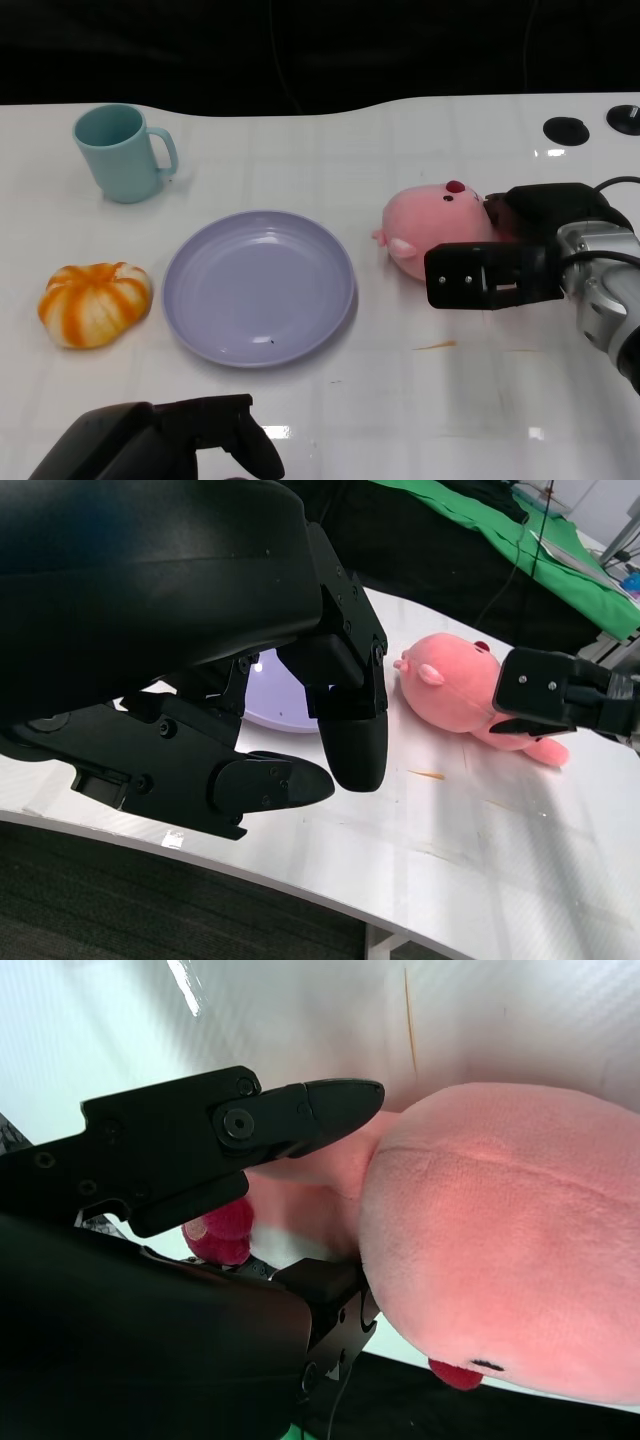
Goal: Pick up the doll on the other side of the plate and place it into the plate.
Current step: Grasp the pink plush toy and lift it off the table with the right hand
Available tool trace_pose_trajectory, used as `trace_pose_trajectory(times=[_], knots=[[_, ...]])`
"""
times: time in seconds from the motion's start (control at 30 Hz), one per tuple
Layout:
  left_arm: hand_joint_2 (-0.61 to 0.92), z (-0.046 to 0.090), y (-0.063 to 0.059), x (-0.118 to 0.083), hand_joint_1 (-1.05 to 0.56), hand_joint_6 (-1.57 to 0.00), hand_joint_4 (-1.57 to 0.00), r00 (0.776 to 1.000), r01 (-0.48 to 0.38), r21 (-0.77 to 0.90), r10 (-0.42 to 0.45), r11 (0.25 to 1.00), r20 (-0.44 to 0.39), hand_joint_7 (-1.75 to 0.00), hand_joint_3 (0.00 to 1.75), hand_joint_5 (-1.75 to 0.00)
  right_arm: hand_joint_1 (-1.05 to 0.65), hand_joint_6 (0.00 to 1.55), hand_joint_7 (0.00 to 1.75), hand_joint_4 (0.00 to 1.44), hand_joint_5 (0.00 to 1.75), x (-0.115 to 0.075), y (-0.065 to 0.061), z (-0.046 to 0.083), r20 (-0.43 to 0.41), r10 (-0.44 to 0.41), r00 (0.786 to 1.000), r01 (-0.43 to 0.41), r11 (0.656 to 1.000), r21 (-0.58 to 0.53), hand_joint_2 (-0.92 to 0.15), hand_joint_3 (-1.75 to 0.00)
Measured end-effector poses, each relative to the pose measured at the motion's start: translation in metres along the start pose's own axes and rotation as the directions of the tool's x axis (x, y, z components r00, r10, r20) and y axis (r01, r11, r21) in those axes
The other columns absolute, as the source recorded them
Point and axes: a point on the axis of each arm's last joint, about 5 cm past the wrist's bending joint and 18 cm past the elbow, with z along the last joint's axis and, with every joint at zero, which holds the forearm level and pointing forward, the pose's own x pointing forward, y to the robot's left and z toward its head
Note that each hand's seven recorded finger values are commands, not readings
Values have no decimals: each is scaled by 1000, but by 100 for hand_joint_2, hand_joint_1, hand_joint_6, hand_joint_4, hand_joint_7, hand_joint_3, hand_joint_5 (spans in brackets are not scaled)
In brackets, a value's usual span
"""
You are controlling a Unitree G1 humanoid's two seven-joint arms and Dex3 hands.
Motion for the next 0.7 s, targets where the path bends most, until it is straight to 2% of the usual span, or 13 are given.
trace_pose_trajectory(times=[0.07, 0.17, 0.27, 0.3, 0.33, 0.37, 0.47, 0.53, 0.57, 0.67, 0.7], knots=[[91, 1, 0, -1, -21, -69, -60, 1000, -2, -2, 2, 1000, -2, -96, 41, -174, -55, 79, 10, 50, 43, 1, 5, -1, 13, -32, 999, 32, 999, -23, -92, -2], [92, 2, 1, -1, -21, -69, -59, 1000, -4, -2, 4, 1000, 0, -95, 41, -175, -43, 98, 7, 66, 37, 2, 7, -2, 26, -69, 997, 70, 997, -38, -92, -3], [92, 3, 1, -2, -21, -69, -59, 1000, -9, -5, 9, 1000, -7, -95, 41, -175, -38, 108, 7, 85, 40, 3, 8, -3, 66, -111, 992, 116, 991, -73, -92, -5], [92, 3, 1, -2, -21, -69, -59, 1000, -9, -6, 9, 1000, -9, -95, 41, -175, -38, 108, 5, 86, 100, 3, 9, -4, 79, -122, 989, 130, 987, -99, -92, -15], [92, 3, 1, -2, -21, -69, -59, 1000, -9, -7, 9, 1000, -12, -96, 41, -175, -38, 105, 3, 86, 122, 3, 9, -3, 89, -129, 988, 140, 982, -126, -92, -20], [92, 4, 1, -3, -21, -69, -59, 1000, -10, -8, 10, 1000, -14, -96, 42, -175, -39, 100, 1, 88, 126, 3, 8, -2, 95, -130, 987, 144, 977, -155, -92, -24], [92, 4, 1, -3, -21, -68, -59, 1000, -10, -11, 10, 1000, -21, -96, 42, -174, -40, 96, 0, 95, 119, 5, 6, 1, 96, -126, 987, 143, 969, -201, -92, -25], [92, 4, 1, -3, -21, -68, -58, 1000, -11, -13, 11, 1000, -24, -96, 42, -174, -42, 91, 0, 92, 106, 5, 5, 3, 90, -118, 989, 135, 969, -206, -92, -27], [92, 4, 2, -3, -21, -68, -58, 1000, -11, -13, 11, 1000, -25, -96, 42, -174, -42, 89, 0, 91, 108, 6, 5, 4, 84, -114, 990, 129, 970, -204, -92, -28], [92, 5, 2, -3, -21, -68, -58, 1000, -13, -11, 12, 1000, -20, -97, 42, -174, -39, 91, 2, 87, 145, 6, 3, 6, 53, -110, 993, 118, 979, -167, -92, -29], [92, 5, 2, -3, -21, -68, -58, 1000, -13, -10, 13, 1000, -18, -97, 42, -175, -38, 93, 2, 86, 149, 6, 2, 6, 44, -113, 993, 119, 982, -150, -92, -30]])
